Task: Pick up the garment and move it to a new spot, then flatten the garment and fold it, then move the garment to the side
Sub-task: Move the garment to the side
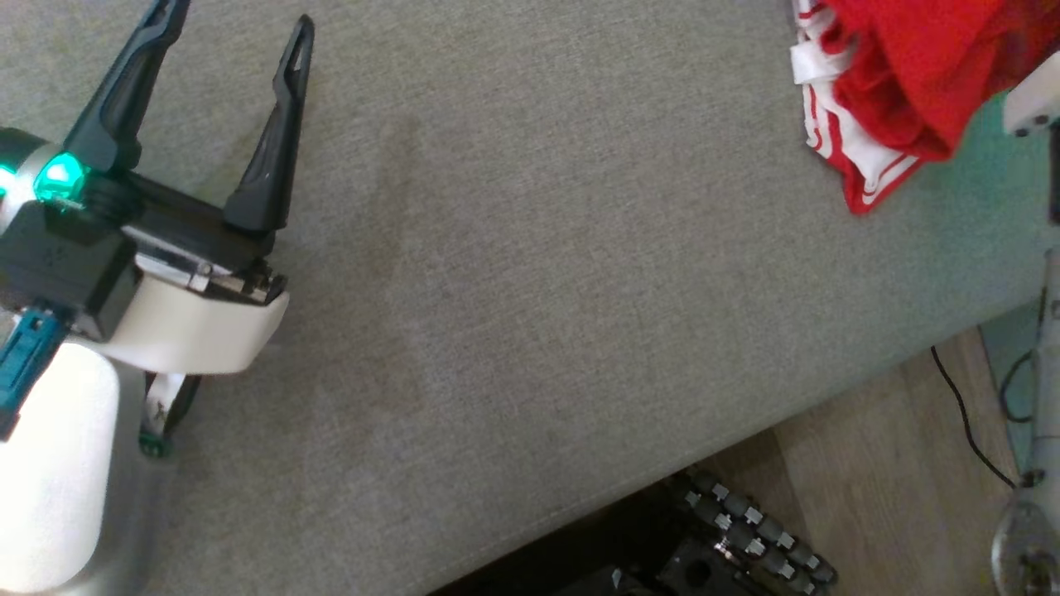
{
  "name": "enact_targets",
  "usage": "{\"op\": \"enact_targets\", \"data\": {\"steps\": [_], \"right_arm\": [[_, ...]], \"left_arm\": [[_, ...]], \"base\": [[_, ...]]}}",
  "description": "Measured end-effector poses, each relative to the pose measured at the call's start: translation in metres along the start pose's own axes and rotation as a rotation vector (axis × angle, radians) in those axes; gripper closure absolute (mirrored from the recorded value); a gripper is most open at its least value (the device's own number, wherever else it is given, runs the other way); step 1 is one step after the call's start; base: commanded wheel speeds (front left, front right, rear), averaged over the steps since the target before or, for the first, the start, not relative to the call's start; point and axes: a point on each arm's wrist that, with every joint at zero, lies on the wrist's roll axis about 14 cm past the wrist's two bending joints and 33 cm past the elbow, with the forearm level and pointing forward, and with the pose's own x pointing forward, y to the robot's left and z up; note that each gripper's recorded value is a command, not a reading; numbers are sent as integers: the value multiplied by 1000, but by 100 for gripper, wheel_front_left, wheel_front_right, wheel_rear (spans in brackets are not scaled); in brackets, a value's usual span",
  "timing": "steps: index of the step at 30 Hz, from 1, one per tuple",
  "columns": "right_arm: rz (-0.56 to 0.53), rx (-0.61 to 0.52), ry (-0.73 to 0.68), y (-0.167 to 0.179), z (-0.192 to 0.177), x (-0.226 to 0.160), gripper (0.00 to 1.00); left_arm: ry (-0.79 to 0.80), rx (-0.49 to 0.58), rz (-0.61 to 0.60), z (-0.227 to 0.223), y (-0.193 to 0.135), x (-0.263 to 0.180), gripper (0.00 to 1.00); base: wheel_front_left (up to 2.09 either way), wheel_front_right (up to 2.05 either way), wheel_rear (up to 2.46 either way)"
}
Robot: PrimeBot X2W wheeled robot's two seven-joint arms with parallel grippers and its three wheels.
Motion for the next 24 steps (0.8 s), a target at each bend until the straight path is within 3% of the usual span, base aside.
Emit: {"op": "enact_targets", "data": {"steps": [10, 17, 24], "right_arm": [[0, 106, -47, 7, -15, -42, 0], [102, 186, -116, 43, -9, -91, 0], [271, 268, -212, 97, 27, -127, 0]], "left_arm": [[16, 17, 62, 14, 3, -20, 0], [35, 11, 145, 32, 0, -47, 0], [46, 29, 280, 51, 16, -85, 0]], "base": [[0, 0, 0], [0, 0, 0], [0, 0, 0]]}}
